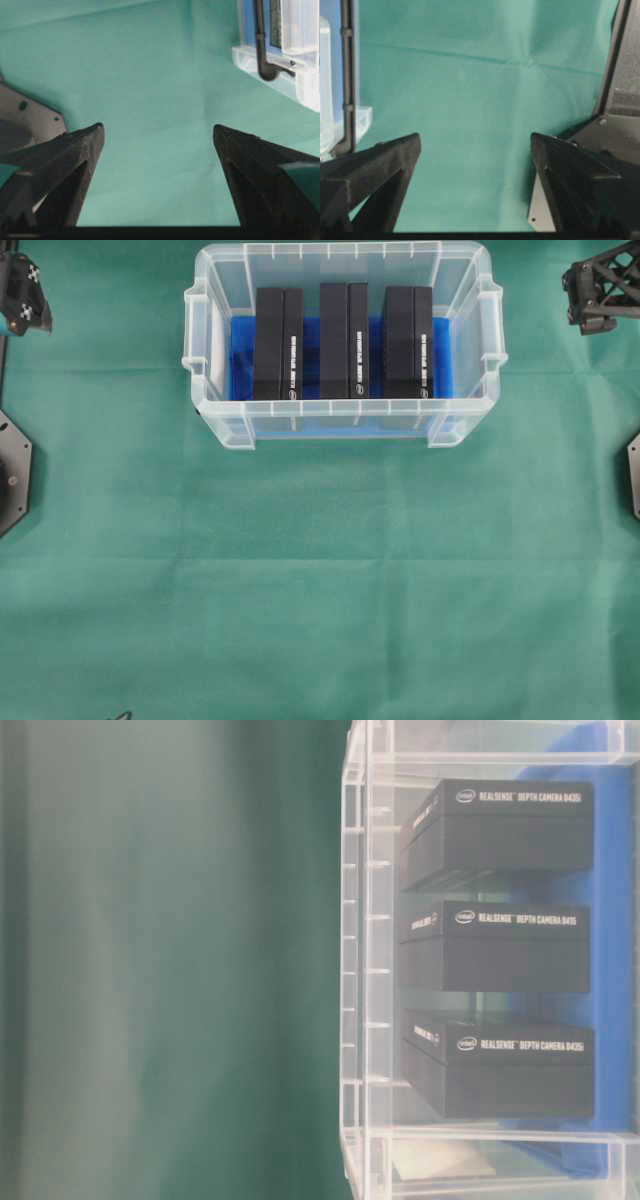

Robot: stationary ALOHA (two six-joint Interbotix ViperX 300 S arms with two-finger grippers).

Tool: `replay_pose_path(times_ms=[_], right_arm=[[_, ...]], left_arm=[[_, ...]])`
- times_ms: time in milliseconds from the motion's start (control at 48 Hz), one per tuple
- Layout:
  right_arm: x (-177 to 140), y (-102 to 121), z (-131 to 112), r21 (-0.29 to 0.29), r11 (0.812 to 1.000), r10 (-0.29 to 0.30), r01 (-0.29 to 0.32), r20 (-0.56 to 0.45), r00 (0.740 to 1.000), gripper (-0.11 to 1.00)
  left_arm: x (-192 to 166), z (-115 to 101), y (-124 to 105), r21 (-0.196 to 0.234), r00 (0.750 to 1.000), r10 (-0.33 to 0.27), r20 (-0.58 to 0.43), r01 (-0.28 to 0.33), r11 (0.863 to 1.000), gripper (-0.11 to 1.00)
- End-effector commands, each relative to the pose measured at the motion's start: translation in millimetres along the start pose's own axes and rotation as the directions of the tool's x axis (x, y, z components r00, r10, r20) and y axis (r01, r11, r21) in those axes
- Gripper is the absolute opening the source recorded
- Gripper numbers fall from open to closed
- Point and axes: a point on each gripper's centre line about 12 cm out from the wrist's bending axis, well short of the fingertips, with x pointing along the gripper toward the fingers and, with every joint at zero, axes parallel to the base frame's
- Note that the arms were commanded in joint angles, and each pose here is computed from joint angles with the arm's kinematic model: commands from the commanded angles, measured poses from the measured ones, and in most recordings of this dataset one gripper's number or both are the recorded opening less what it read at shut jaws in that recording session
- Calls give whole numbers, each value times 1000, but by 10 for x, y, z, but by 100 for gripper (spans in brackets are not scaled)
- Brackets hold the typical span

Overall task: Take out the box from the case.
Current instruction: 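Move the right gripper toward the top of the bin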

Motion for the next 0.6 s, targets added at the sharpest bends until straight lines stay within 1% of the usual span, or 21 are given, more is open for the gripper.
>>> replay_pose_path(times_ms=[0,292,583], right_arm=[[-38,3,22,5,1000,8,-8,11,1000,96],[-48,6,23,7,1000,10,-10,12,1000,96],[-56,8,30,27,1000,12,-12,14,1000,96]], left_arm=[[-56,34,-30,-7,1000,-18,14,18,1000,97],[-53,39,-37,-8,1000,-18,14,18,1000,97],[-53,39,-37,-10,1000,-18,14,18,1000,97]])
